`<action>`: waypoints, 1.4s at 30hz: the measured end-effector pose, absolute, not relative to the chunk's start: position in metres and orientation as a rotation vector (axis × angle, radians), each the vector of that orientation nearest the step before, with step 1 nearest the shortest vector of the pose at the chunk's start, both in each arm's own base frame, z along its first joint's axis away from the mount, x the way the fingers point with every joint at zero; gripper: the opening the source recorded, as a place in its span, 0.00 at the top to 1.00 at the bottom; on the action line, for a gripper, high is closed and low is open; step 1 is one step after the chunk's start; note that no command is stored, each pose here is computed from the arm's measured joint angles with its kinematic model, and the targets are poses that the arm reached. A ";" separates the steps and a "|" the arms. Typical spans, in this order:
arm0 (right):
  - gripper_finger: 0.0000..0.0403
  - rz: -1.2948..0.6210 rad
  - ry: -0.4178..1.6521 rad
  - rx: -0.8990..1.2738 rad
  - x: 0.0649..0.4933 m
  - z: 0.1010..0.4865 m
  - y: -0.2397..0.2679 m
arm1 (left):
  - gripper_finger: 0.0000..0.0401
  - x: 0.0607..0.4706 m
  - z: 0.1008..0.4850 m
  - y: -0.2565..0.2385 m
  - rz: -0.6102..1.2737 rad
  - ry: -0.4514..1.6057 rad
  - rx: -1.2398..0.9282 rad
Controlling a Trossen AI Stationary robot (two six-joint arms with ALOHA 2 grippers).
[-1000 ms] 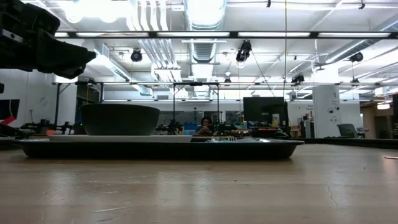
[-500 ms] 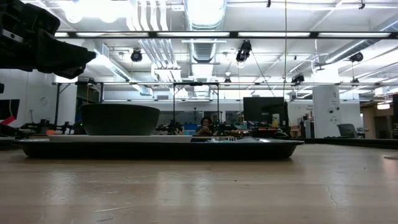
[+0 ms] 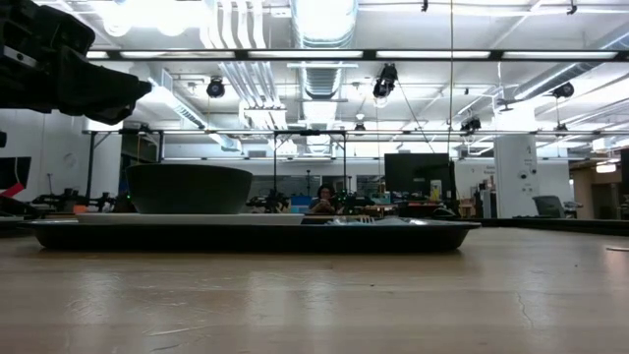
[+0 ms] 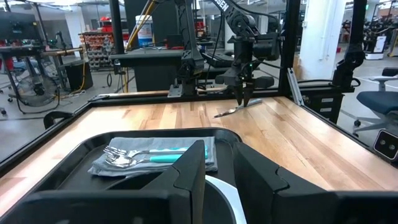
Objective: Set up tray
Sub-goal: Put the white and blue knife on the gray napkin to the right of the white and blue fork
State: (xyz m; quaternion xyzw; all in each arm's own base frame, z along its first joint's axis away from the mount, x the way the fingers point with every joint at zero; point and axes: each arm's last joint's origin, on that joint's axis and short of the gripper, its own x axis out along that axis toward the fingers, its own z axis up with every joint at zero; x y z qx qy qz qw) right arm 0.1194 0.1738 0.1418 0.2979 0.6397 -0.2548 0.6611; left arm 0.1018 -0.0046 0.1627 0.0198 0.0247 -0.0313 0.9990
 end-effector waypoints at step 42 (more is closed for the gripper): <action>0.96 -0.527 1.500 0.689 0.116 0.134 0.172 | 0.84 0.102 0.163 -0.005 -0.062 0.049 0.040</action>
